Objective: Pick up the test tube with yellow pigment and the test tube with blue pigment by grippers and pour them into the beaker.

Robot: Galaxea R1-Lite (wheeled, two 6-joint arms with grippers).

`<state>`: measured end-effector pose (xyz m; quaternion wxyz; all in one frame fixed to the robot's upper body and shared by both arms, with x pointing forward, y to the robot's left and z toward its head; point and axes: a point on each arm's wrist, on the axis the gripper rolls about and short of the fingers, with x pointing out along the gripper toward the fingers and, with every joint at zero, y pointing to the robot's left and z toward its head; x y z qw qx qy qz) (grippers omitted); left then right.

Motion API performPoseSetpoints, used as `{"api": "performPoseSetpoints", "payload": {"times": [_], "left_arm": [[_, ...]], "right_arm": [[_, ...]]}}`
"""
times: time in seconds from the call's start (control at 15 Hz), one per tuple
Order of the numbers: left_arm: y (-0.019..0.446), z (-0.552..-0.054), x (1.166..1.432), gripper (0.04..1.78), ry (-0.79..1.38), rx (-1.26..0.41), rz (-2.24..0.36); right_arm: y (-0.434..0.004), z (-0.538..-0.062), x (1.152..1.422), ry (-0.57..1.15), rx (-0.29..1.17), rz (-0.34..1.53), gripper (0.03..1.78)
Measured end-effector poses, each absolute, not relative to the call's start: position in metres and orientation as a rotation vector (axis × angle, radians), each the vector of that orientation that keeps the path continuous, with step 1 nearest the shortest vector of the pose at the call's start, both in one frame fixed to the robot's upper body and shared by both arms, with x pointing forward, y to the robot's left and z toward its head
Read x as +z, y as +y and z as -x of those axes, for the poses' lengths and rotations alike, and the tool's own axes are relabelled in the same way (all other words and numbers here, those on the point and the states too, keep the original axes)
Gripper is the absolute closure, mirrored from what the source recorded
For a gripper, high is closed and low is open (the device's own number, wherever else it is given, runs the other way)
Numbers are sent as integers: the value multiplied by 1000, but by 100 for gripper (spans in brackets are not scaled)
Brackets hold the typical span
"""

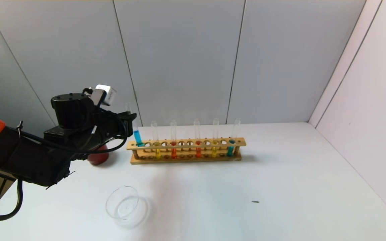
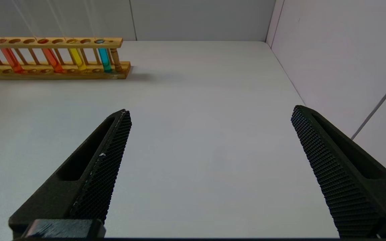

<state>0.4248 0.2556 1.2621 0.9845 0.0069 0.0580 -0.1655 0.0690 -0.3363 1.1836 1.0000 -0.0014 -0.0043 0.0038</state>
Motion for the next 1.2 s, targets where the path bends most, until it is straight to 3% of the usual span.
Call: {"api": "performPoseSetpoints", "payload": {"times": [0.73,1.2], "left_arm": [[254,-419,1285,152,95,-336,-15],[270,-375,1316,152,227,-377,-102]], "right_arm": [[-336,-69,1184,-9,7,3,7],[-336,-69,1184,-9,7,2,7]]}}
